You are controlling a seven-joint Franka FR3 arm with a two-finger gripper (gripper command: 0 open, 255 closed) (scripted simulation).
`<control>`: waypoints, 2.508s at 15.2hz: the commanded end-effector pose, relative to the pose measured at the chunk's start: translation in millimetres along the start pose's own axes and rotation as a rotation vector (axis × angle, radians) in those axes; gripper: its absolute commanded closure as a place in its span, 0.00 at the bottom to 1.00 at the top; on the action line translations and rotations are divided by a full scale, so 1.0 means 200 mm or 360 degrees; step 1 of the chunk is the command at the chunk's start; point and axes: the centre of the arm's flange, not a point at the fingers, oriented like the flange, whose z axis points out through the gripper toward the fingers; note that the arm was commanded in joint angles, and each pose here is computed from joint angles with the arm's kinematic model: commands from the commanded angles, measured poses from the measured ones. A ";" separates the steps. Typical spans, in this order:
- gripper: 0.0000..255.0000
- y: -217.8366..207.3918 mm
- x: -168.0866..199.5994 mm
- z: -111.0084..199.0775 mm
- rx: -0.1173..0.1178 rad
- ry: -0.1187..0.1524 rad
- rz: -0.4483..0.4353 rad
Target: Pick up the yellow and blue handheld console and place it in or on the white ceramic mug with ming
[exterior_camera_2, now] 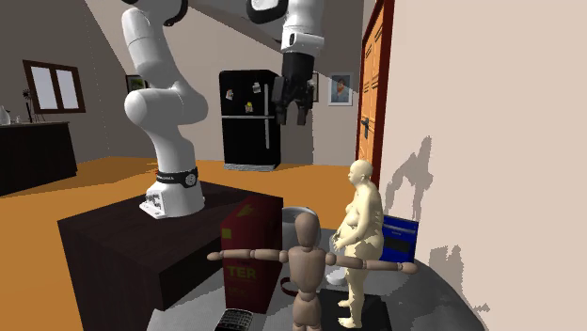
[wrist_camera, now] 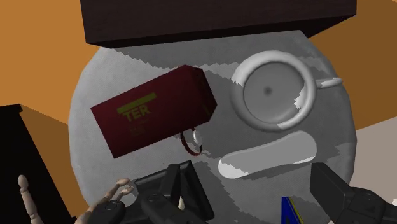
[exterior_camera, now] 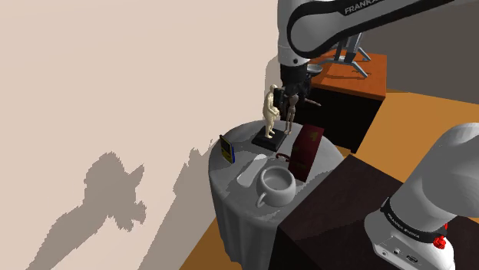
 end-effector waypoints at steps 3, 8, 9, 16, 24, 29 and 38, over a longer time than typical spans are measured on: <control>0.00 -0.09 0.18 0.15 0.0010 0.0013 -0.0001; 0.00 -0.21 0.41 0.34 0.0021 0.0026 -0.0004; 0.00 -0.24 0.46 0.38 0.0023 0.0029 -0.0004; 0.00 -0.41 0.79 0.64 0.0039 0.0048 -0.0008; 0.00 -0.61 1.17 0.93 0.0057 0.0070 -0.0013; 0.00 -0.66 1.26 1.05 0.0061 0.0075 -0.0014; 0.00 -0.67 1.27 1.20 0.0061 0.0075 -0.0014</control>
